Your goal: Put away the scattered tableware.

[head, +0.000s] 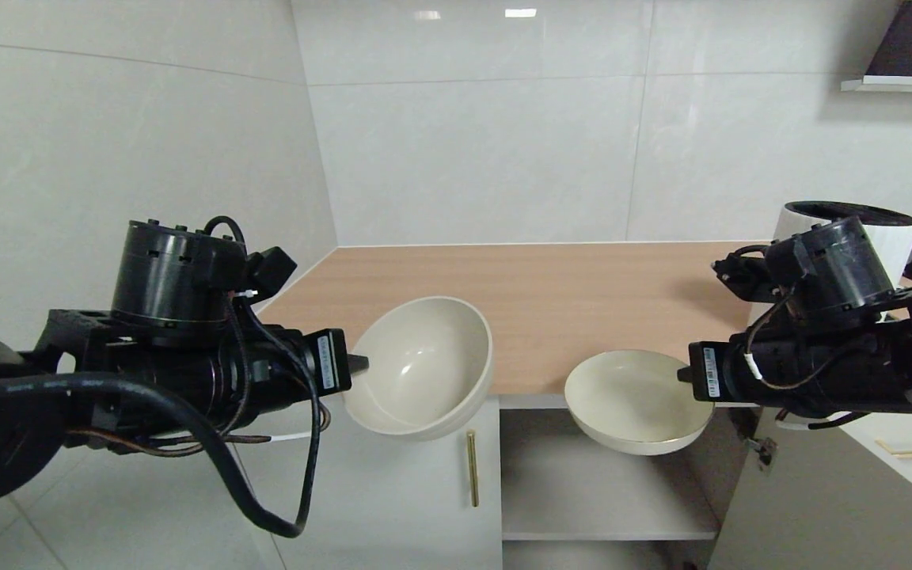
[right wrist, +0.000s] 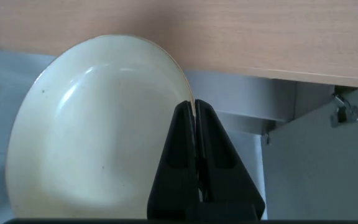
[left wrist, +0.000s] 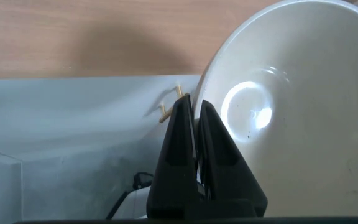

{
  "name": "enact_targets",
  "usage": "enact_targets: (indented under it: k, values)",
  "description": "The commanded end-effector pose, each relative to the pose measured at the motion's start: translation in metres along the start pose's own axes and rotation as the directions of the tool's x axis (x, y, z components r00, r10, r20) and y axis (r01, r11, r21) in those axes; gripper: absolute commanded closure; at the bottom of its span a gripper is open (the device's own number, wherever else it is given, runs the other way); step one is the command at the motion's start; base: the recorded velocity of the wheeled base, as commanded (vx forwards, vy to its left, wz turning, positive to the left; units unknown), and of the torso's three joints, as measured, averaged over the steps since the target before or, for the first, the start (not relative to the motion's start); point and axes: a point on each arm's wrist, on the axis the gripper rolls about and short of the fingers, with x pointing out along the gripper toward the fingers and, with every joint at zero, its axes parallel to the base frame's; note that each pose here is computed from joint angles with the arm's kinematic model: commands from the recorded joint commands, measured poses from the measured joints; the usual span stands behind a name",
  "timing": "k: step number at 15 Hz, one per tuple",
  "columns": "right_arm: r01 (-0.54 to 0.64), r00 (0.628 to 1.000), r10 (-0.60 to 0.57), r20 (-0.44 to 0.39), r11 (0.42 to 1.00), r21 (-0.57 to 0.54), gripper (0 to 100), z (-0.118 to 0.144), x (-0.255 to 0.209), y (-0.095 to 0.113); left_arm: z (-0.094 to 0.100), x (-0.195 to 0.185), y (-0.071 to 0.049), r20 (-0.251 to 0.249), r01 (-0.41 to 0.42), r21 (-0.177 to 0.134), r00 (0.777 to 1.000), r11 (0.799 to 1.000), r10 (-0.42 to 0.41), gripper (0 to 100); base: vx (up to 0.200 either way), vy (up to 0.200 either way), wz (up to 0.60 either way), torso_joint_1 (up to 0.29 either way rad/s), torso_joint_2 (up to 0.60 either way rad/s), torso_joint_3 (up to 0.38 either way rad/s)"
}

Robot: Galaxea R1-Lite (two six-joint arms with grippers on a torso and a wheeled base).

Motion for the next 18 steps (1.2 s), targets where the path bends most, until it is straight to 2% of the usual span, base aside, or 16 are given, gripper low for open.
enact_targets:
  k: [1,2,14,18]
  values:
    - [0.0,1.0,0.0,-0.001,1.0,0.0,100,-0.0002,-0.0001,0.0001,-0.0015,0.004,0.0006,-0.012,-0.005,0.0,1.0,1.0,0.005,100,-0.2,0.0,0.0,0.017,0.0,-0.002]
    - [0.0,1.0,0.0,-0.002,1.0,0.0,100,-0.0004,0.0004,0.0001,-0.0022,0.0063,0.0011,-0.017,-0.007,-0.001,1.0,1.0,0.007,100,-0.2,0.0,0.0,-0.012,0.0,0.007]
    - [0.006,1.0,-0.006,-0.011,1.0,-0.021,100,-0.0018,0.0032,-0.0005,-0.0034,0.0092,0.0019,-0.026,-0.01,-0.001,1.0,1.0,0.01,100,0.0,0.0,0.0,0.0,0.0,0.0]
    - [0.011,1.0,-0.012,-0.026,0.999,-0.031,100,-0.0046,0.0063,-0.0011,-0.004,0.0106,0.0022,-0.031,-0.011,-0.001,0.999,1.0,0.011,100,0.0,0.0,0.0,-0.139,0.35,0.204]
